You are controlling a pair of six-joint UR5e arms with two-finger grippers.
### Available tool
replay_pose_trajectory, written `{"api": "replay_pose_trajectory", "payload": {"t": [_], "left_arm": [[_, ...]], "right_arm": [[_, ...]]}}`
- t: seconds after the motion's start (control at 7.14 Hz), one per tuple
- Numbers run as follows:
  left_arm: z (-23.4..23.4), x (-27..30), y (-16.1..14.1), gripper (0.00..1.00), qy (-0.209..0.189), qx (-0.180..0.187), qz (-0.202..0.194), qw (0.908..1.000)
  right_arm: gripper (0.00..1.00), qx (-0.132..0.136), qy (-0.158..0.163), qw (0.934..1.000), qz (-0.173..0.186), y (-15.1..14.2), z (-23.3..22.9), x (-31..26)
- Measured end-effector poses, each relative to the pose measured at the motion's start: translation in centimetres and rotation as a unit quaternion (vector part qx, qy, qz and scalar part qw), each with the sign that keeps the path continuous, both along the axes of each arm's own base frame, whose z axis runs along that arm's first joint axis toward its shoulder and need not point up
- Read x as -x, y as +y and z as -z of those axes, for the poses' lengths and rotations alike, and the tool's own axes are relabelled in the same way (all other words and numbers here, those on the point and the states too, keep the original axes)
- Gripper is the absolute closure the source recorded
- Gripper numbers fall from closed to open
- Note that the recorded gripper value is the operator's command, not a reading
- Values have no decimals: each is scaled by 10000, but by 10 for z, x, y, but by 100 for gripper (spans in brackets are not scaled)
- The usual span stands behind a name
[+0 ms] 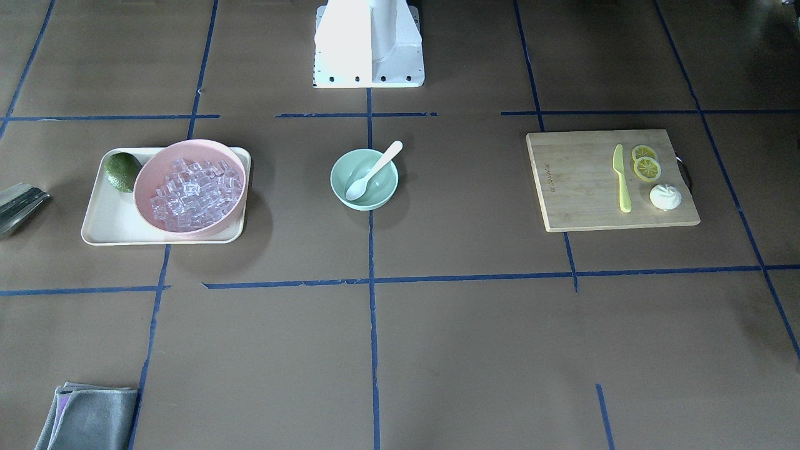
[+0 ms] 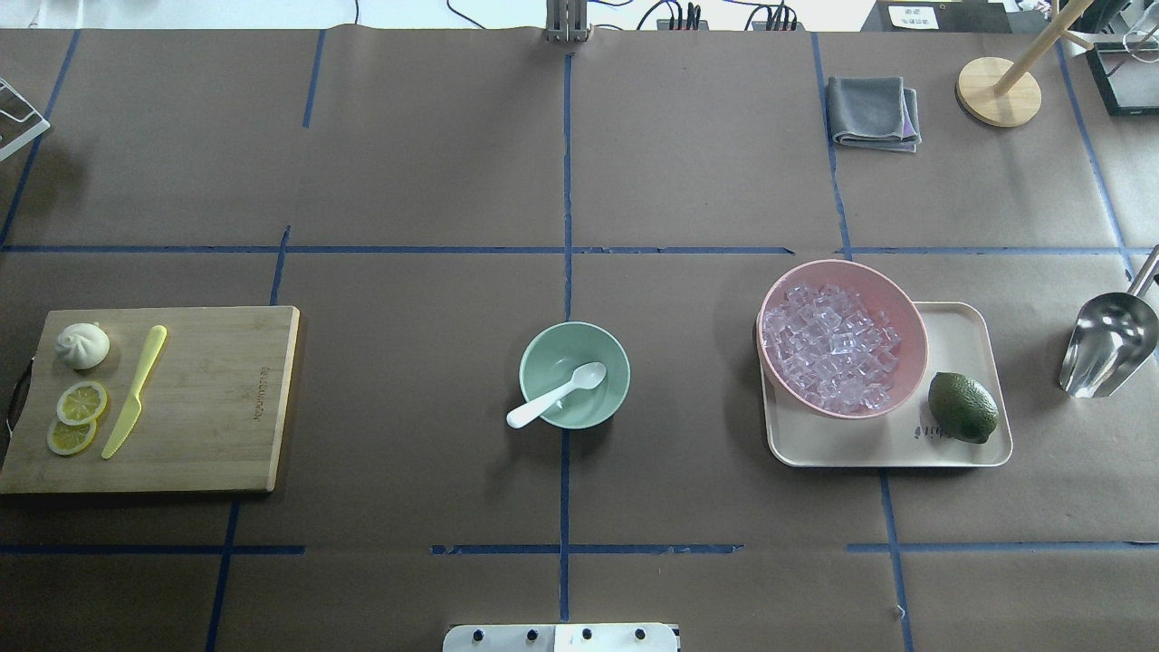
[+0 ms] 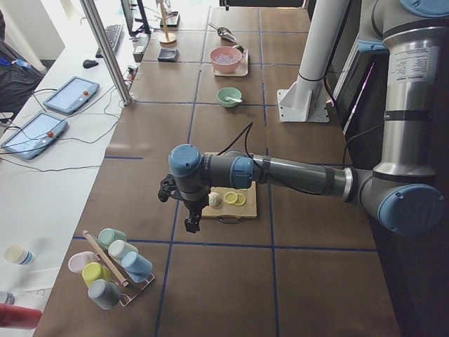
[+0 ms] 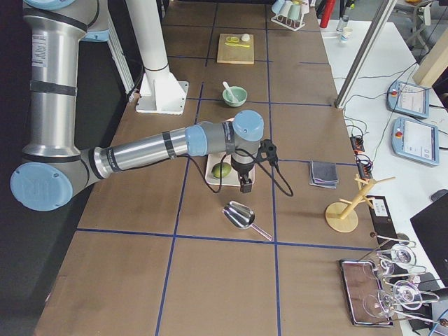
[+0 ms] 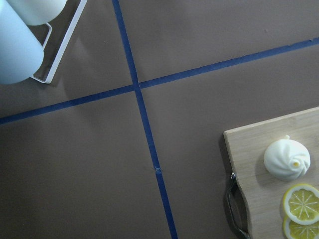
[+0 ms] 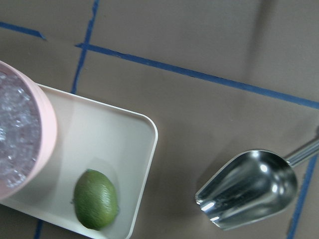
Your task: Put spoon and ice into bowl
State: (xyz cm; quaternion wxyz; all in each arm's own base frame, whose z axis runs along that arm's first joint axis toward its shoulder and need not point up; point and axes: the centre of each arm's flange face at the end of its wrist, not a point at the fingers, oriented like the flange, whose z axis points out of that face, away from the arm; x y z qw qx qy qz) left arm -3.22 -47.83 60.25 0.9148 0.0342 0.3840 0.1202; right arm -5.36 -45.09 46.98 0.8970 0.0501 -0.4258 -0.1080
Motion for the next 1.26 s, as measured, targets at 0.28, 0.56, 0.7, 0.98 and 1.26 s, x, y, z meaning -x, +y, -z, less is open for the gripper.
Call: {"api": "replay_pose_trajectory", "payload": {"t": [0.28, 0.56, 0.7, 0.98, 1.26], "left_arm": [[-1, 2, 1, 0, 43, -16, -12, 10000], [0, 2, 1, 0, 59, -32, -17, 10000], [0, 2, 2, 0, 67, -36, -18, 10000], [1, 2, 2, 0, 75, -49, -19, 10000], [4, 4, 2, 0, 82, -86, -4, 9999]], "right_arm": [[0, 292, 32, 9983, -508, -3, 71, 79], [0, 385, 239, 9949, -904, 8, 118, 170], [0, 380, 303, 9938, -1001, 18, 129, 207], [0, 208, 355, 9931, -1097, 31, 127, 268], [6, 115, 350, 9933, -1095, 27, 105, 295]]}}
